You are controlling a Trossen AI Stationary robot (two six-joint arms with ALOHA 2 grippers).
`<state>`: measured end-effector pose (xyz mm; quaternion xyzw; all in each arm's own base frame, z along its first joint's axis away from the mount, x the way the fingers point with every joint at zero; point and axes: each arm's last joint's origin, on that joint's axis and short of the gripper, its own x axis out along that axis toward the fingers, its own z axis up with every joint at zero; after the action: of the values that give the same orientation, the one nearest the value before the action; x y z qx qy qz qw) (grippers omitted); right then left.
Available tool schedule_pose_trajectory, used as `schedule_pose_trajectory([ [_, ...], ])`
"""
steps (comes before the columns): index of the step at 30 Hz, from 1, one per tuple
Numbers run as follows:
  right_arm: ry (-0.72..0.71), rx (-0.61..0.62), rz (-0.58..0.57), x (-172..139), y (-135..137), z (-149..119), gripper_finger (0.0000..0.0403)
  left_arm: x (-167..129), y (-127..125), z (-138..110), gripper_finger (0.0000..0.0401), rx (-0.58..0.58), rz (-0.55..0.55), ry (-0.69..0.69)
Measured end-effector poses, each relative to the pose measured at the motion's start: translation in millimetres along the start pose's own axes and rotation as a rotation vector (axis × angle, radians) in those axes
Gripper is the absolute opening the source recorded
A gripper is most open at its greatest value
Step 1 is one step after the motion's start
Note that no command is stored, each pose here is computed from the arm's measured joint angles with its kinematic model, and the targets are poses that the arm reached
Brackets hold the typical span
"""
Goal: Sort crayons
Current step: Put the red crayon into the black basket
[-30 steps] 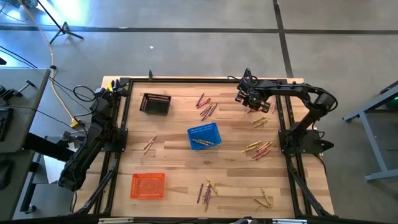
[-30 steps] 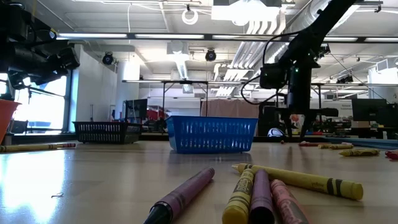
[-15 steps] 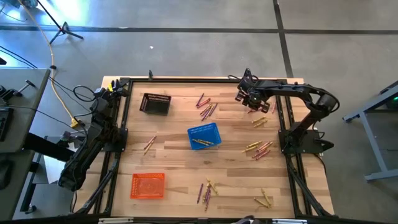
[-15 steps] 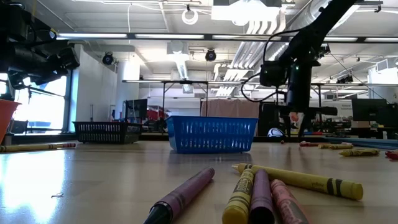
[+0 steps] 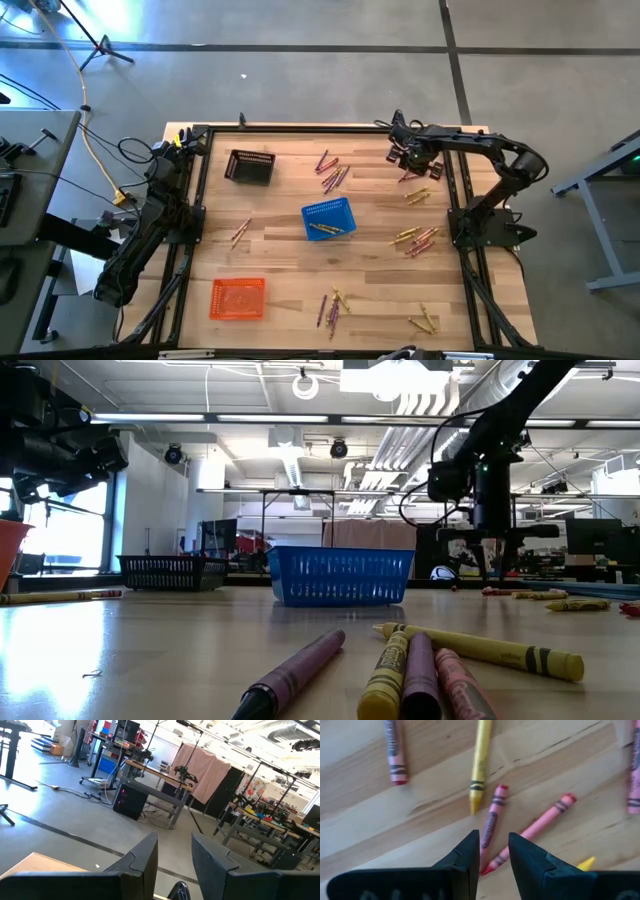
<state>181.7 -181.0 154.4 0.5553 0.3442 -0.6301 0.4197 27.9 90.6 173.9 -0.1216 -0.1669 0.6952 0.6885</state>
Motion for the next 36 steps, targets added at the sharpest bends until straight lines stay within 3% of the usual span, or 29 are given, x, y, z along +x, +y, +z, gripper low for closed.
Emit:
schedule_pose_trajectory([
  [23, 0.028, -0.057, -0.011, 21, 9, 2, 0.0085, 0, 0, 0, 0.0104, 0.0, 0.0, 0.0],
  [32, 0.023, -0.089, -0.003, 21, 11, -2, 0.0012, 0, 0, 0, 0.0104, 0.0, 0.0, 0.0],
  [36, 0.018, -0.096, -0.007, 20, 12, -6, 0.0018, 0, 0, 0, 0.0104, 0.0, 0.0, 0.0],
])
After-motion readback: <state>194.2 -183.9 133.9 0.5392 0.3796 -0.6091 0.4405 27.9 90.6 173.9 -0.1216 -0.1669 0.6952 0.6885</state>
